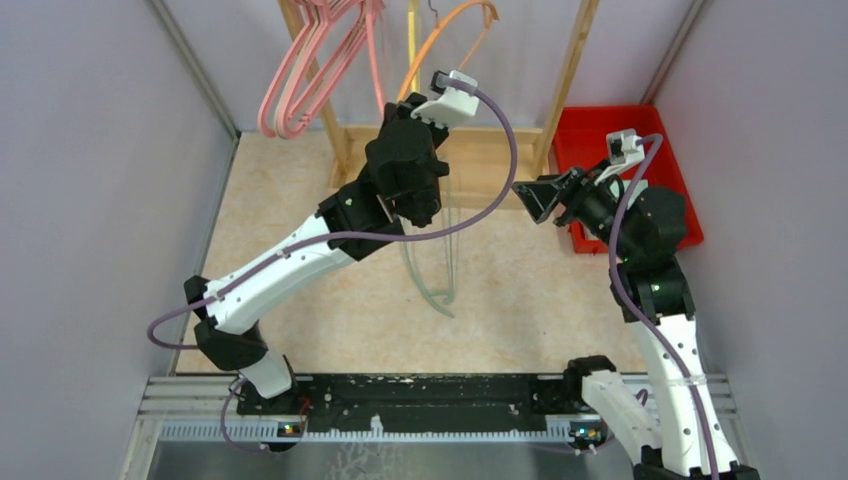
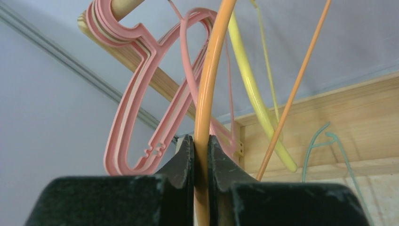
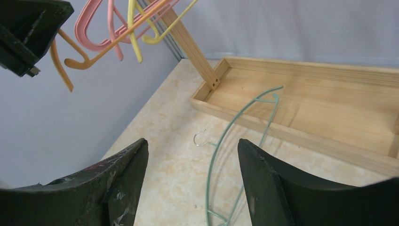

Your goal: Organize the hangers

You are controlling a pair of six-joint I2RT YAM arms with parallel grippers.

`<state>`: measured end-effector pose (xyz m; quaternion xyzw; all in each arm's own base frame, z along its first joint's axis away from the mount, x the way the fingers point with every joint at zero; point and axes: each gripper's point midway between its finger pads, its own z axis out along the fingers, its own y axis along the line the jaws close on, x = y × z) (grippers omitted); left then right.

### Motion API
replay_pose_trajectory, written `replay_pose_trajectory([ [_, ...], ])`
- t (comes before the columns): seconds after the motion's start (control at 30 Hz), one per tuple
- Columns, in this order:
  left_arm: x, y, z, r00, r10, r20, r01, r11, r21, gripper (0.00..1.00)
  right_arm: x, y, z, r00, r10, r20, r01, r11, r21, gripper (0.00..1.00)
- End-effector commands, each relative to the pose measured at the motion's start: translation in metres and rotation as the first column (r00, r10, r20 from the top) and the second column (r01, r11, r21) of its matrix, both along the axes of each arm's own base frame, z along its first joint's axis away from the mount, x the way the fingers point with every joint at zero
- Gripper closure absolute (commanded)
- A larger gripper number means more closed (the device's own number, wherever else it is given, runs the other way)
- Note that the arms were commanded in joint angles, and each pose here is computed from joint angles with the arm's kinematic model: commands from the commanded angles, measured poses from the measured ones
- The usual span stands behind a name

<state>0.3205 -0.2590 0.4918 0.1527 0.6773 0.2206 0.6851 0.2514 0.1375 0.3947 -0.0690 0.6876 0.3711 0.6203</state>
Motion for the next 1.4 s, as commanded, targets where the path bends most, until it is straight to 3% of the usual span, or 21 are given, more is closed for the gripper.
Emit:
replay_pose_trajectory([
  [0.0, -0.019, 0.031, 0.036, 0.991, 0.102, 0.081, -0.097, 0.993, -0.068, 1.00, 0.000, 0.007, 0.019, 0.997, 0.039, 0.071, -0.042, 0.999, 0.035, 0.30],
  [0.3, -0.009, -0.021, 0.021, 0.997, 0.027, 0.075, -0.024, 0.999, -0.029, 1.00, -0.002, 0.008, 0.019, 0.996, 0.046, 0.071, -0.050, 0.998, 0.046, 0.30],
  [0.6, 0.015, -0.075, -0.033, 0.990, -0.136, -0.032, 0.134, 0.989, -0.064, 1.00, -0.004, 0.005, 0.015, 0.997, 0.031, 0.064, -0.034, 0.999, 0.040, 0.30],
  [0.8, 0.034, -0.079, -0.042, 0.986, -0.162, -0.028, 0.158, 0.982, -0.103, 1.00, -0.004, 0.003, 0.015, 0.998, 0.015, 0.064, -0.016, 0.999, 0.028, 0.30],
  [1.37, 0.061, -0.065, -0.005, 0.971, -0.209, 0.119, 0.228, 0.956, -0.182, 1.00, 0.008, 0.002, 0.016, 0.999, 0.001, 0.053, -0.002, 1.000, 0.027, 0.30],
])
